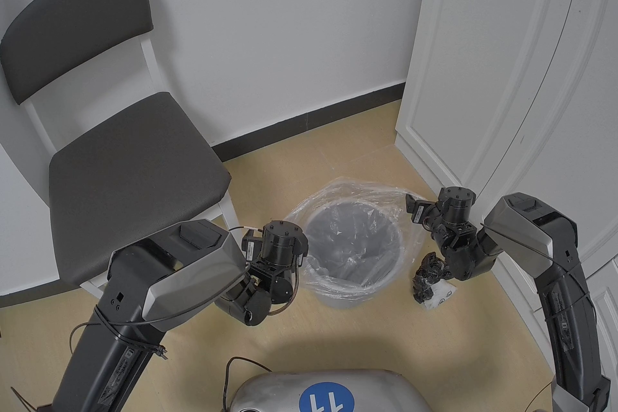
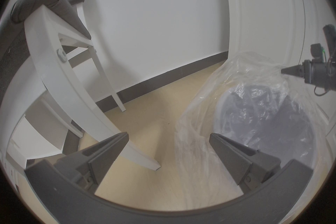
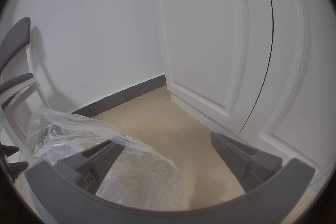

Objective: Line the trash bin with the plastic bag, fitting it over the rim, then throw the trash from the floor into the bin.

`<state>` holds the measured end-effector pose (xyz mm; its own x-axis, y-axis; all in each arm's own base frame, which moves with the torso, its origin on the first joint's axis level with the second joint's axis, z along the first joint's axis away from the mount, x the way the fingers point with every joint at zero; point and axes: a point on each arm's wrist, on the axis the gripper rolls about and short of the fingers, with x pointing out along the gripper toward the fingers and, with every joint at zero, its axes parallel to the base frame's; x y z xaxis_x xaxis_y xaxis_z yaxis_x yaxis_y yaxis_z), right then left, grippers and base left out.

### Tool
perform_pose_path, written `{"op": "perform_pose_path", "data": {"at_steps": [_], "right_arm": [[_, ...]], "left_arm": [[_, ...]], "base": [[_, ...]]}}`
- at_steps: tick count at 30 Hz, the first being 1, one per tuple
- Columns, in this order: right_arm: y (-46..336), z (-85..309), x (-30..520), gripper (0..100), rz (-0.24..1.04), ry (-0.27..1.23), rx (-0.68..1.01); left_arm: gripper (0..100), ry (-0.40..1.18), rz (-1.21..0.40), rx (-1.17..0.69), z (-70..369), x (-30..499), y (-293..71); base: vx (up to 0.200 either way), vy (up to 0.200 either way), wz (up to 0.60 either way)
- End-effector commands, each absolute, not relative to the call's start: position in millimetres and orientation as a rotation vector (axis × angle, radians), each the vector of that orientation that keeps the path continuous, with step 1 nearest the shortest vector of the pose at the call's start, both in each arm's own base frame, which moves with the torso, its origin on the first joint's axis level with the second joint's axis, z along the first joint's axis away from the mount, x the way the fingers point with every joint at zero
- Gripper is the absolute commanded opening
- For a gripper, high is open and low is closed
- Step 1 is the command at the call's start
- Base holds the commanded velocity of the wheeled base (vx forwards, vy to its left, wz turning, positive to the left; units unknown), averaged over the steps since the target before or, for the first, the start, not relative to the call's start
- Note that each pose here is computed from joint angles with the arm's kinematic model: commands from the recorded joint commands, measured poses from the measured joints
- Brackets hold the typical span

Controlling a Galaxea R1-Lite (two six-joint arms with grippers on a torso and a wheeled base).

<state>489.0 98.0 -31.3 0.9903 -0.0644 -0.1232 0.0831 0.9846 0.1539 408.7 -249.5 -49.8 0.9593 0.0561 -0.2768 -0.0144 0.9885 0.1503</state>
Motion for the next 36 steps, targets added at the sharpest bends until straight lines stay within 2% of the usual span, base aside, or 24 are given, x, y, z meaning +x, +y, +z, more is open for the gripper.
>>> {"op": "perform_pose_path", "data": {"at_steps": [1,6,20,30,36], "right_arm": [[97.8,-25.0,487.7,100,-0.074,0.111,0.161],[98.2,-20.5,485.8,100,-0.072,0.11,0.161],[97.3,-13.8,481.6,100,-0.072,0.113,0.145],[101.7,3.7,470.1,100,-0.058,0.159,0.125],[109.5,4.5,466.6,100,-0.029,0.169,0.129]], "left_arm": [[100,0.304,0.032,0.163,-54.0,406.1,-249.0],[100,0.361,0.023,0.203,-64.9,397.9,-249.7],[100,0.371,0.003,0.192,-66.4,389.1,-257.6],[100,0.378,-0.006,0.202,-9.4,365.2,-243.4],[100,0.368,-0.062,0.181,-9.4,356.3,-254.1]], "base": [[0.0,0.0,0.0],[0.0,0.0,0.0],[0.0,0.0,0.0],[0.0,0.0,0.0],[0.0,0.0,0.0]]}}
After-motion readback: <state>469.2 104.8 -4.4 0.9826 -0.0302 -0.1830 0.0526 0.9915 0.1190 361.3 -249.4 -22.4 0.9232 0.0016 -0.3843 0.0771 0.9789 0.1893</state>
